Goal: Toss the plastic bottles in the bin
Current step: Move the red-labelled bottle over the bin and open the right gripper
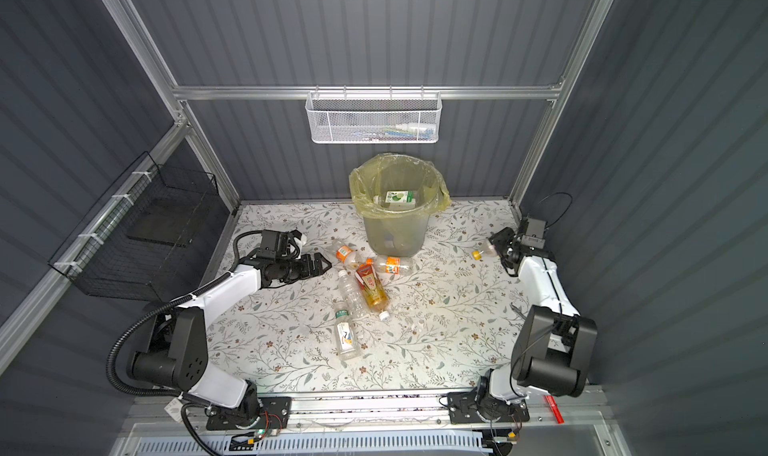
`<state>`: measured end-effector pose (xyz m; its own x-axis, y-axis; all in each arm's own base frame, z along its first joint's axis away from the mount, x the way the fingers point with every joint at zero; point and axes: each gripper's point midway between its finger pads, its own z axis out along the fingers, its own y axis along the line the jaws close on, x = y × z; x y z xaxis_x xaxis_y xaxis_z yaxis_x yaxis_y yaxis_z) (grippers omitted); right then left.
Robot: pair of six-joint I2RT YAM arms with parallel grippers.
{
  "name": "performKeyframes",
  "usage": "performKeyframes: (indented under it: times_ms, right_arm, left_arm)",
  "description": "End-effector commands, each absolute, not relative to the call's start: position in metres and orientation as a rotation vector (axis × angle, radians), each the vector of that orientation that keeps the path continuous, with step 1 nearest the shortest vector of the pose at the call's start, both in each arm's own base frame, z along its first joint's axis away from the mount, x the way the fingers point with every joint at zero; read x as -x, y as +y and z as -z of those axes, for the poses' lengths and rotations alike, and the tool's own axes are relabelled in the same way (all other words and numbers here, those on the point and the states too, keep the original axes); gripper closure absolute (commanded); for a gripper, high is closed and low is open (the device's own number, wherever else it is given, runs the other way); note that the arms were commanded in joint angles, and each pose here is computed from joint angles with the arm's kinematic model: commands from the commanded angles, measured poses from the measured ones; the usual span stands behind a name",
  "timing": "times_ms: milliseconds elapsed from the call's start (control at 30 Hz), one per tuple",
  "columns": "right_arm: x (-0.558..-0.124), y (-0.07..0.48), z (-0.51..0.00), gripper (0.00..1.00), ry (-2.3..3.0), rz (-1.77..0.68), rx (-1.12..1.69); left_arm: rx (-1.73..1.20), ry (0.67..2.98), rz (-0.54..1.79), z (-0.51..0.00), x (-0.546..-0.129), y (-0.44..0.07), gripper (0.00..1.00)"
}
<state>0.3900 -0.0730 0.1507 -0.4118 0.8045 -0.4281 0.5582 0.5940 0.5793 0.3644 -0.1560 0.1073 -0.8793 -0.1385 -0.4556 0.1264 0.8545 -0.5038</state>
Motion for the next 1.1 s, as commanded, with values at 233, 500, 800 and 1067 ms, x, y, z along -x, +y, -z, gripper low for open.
performKeyframes:
  times_ms: [233, 500, 800, 1067]
  right_arm:
    - [-0.287, -0.019, -0.094, 0.42, 2.292, -0.464, -1.017]
    - [-0.322, -0.006, -0.140, 0.42, 2.242, -0.486, -0.901]
    - [-0.452, 0.098, -0.402, 0.26, 2.041, -0.787, -0.422]
    - [-0.466, 0.094, -0.381, 0.01, 2.118, -0.778, -0.418]
  left_arm:
    - [0.120, 2.515, 0.799, -0.104, -0.359, -0.154, 0.00]
    - [0.133, 2.468, 0.833, -0.123, -0.349, -0.157, 0.00]
    - [0.113, 2.497, 0.764, -0.130, -0.298, -0.166, 0.00]
    - [0.126, 2.604, 0.754, -0.105, -0.239, -0.188, 0.00]
